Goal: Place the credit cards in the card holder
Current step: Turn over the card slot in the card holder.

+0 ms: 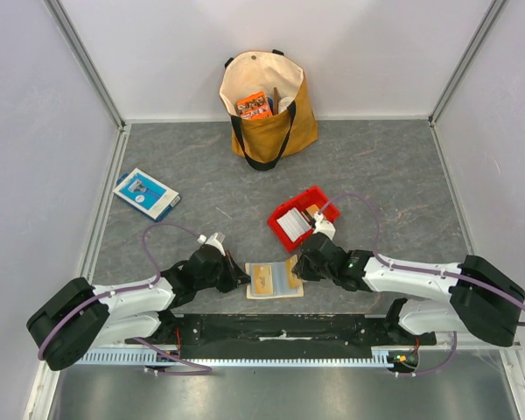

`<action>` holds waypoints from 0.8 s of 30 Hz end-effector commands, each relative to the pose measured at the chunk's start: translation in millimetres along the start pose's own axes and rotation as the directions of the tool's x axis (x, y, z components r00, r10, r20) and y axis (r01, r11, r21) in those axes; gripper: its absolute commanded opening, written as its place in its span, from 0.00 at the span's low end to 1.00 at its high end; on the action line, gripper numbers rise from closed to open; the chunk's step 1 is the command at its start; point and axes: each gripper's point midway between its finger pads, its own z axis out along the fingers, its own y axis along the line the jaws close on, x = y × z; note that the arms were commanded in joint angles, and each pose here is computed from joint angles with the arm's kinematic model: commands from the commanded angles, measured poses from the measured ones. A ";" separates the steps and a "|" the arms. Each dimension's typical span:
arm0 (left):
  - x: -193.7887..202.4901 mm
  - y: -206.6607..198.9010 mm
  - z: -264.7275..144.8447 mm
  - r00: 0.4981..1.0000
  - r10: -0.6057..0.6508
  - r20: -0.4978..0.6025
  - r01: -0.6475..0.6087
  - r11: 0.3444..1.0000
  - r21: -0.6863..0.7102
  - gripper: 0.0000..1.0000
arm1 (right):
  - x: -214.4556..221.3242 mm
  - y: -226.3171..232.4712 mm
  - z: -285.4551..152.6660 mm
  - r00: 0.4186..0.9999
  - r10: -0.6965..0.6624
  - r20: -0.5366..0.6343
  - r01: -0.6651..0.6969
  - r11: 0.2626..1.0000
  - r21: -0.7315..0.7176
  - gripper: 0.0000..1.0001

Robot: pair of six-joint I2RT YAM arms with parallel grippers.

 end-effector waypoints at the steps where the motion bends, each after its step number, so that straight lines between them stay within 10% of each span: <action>1: 13.4 50.0 -2.3 0.999 0.012 -0.033 -0.018 0.983 -0.184 0.02 | 20.8 -20.9 12.9 0.998 0.007 -0.061 -0.003 0.998 0.060 0.00; 16: 17.0 62.8 2.3 0.999 -0.008 -0.039 -0.001 0.974 -0.226 0.02 | -24.1 56.4 -9.5 0.994 -0.001 0.106 0.022 0.979 -0.204 0.00; 24: 17.9 63.4 2.5 0.999 -0.004 -0.042 -0.005 0.974 -0.225 0.02 | -37.2 14.3 -32.2 0.986 -0.048 0.160 0.056 0.997 -0.045 0.00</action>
